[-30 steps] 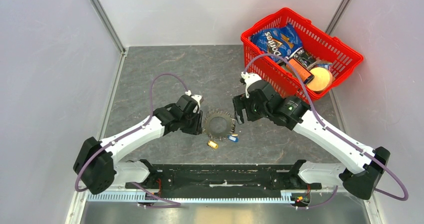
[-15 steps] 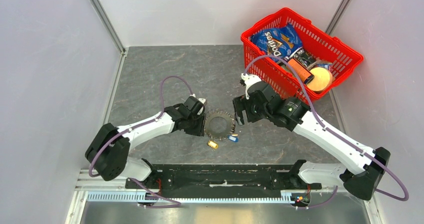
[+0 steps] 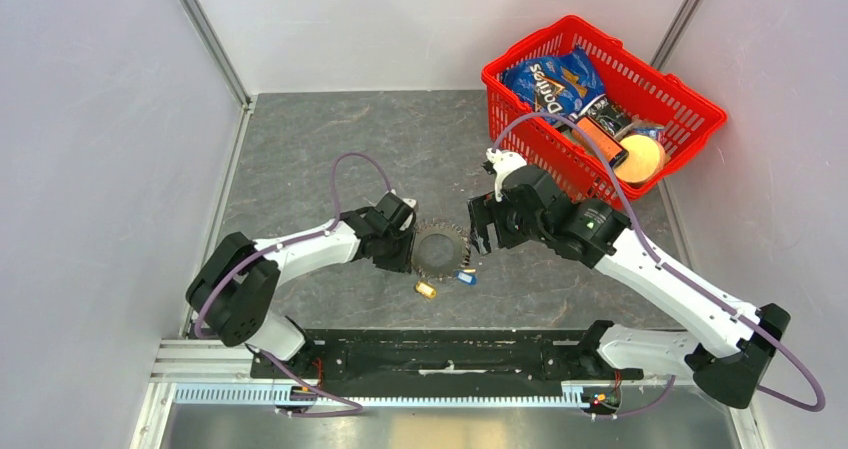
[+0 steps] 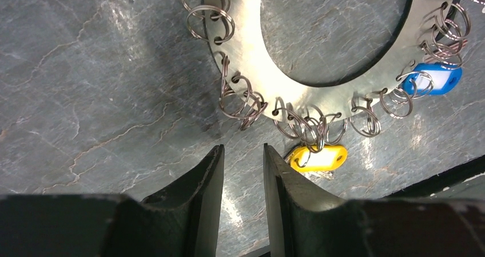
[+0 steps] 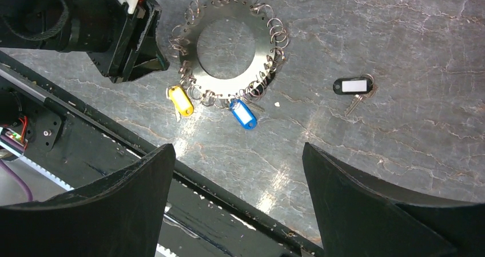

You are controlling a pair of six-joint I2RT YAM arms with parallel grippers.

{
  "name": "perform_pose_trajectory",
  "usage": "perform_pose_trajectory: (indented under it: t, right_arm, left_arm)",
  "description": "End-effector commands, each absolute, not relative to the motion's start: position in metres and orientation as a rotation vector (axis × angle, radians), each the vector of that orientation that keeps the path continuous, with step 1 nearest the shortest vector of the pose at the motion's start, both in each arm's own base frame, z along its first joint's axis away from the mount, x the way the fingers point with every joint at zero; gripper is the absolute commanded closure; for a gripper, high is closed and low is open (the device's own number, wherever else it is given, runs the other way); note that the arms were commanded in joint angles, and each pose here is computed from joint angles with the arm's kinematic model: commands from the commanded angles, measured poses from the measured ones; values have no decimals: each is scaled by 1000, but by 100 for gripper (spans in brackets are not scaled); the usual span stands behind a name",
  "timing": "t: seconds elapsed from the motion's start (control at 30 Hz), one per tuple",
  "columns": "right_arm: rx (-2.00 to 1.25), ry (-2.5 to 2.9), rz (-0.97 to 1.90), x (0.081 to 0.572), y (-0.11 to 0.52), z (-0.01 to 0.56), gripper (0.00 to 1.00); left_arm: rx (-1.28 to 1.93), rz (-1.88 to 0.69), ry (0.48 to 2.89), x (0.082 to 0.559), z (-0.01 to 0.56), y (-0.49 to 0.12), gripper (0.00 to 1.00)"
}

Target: Put the keys on the keyring

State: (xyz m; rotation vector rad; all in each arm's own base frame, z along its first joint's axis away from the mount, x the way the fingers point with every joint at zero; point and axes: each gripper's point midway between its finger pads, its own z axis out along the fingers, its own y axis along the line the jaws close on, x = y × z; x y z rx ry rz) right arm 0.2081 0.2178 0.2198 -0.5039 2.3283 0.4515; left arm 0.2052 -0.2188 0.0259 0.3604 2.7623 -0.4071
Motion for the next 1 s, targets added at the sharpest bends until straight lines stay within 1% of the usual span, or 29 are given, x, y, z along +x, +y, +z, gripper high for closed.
perform_pose_trajectory:
  t: [0.0, 0.53, 0.97]
  right_arm:
    - [-511, 2284, 503, 207, 224, 229, 11]
    - [-522, 2278, 522, 200, 221, 228, 10]
    - [-518, 2272, 530, 197, 218, 227, 10]
  left_arm:
    - [355, -441, 2688, 226, 38, -236, 63]
    - [392, -397, 2676, 237, 34, -238, 64]
    - [404, -419, 2677, 237, 33, -241, 72]
